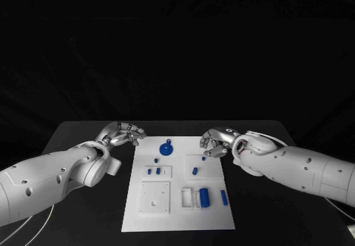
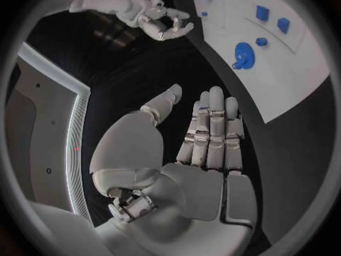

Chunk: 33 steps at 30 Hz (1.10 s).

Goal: Assemble the parts on the task board

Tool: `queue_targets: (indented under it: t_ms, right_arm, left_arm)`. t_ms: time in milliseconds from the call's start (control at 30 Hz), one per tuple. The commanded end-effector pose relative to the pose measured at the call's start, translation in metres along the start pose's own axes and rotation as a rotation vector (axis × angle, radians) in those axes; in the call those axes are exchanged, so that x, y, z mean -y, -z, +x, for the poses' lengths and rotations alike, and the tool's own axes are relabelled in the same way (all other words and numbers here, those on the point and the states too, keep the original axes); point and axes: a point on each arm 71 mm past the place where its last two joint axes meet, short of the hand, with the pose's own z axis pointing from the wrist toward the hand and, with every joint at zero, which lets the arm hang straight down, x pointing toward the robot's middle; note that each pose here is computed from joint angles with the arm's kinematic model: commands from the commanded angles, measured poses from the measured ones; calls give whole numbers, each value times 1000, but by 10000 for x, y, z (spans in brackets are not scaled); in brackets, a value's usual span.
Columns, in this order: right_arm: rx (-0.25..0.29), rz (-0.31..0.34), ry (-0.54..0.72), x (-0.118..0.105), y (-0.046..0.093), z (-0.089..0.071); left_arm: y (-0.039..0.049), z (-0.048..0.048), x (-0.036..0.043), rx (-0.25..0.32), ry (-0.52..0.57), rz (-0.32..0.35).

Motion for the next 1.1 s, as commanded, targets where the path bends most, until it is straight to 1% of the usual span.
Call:
queue_targets:
  t_ms: [33, 133, 267, 433, 567, 700, 1100]
  right_arm:
    - [-27, 3, 126, -32, 2, 73]
    - [-32, 13, 141, -27, 5, 109]
    - [-31, 22, 165, -20, 0, 153]
    - [-17, 30, 187, -32, -11, 202]
    - [-25, 32, 192, -42, -28, 239]
    - [-30, 36, 195, -45, -39, 301]
    - [-51, 31, 197, -74, -60, 403]
  left_arm:
    - [43, -74, 41, 65, 268, 26]
    - [76, -93, 48, 63, 270, 33]
    - [88, -84, 53, 55, 274, 33]
    - [95, -42, 70, 38, 281, 34]
    - [96, -25, 77, 31, 284, 36]
    - [101, -23, 79, 27, 286, 36]
    - [98, -12, 79, 23, 288, 32]
